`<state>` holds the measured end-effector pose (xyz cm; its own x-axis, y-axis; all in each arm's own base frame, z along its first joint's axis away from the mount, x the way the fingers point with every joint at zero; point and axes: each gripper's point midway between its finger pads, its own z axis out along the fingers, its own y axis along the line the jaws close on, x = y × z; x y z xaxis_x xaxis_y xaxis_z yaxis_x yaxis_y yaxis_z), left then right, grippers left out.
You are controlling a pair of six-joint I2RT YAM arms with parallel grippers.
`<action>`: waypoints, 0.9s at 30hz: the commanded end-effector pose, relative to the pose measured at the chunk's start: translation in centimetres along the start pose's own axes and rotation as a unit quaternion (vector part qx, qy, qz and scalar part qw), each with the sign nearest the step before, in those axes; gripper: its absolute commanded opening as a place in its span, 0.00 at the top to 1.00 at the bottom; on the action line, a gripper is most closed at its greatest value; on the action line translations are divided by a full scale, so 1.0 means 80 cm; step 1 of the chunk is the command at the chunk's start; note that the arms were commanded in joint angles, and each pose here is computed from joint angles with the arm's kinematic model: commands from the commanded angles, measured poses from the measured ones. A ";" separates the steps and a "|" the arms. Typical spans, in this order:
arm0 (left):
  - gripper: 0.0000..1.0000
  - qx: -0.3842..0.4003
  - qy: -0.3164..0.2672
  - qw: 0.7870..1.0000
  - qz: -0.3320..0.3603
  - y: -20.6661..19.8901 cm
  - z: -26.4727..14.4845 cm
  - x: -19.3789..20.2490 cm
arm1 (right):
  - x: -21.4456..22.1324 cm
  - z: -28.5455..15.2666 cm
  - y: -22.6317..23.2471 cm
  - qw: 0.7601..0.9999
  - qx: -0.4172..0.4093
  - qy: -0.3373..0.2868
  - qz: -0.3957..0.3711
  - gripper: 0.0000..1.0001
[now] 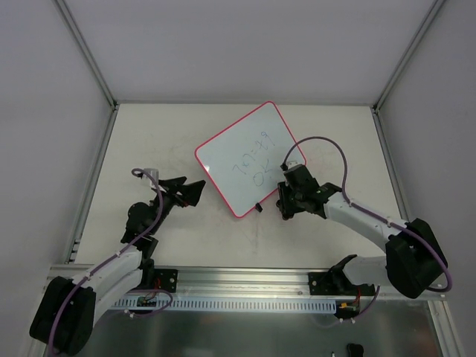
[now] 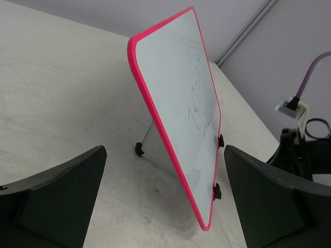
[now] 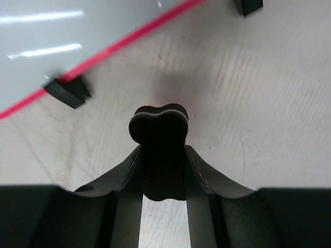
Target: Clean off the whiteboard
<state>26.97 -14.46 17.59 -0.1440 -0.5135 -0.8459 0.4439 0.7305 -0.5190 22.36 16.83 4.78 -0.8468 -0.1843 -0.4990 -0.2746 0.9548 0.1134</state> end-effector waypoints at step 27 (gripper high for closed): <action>0.12 0.181 0.021 0.977 -0.108 -0.071 0.079 0.002 | -0.206 -0.104 0.091 0.941 -0.145 -0.293 -0.087 1.00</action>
<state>29.77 -20.65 10.15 -0.5572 -0.5026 -0.6610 0.3727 0.5600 -0.7400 29.81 23.86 18.45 -0.4945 -0.1188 -0.8610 -0.5222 0.8325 0.1851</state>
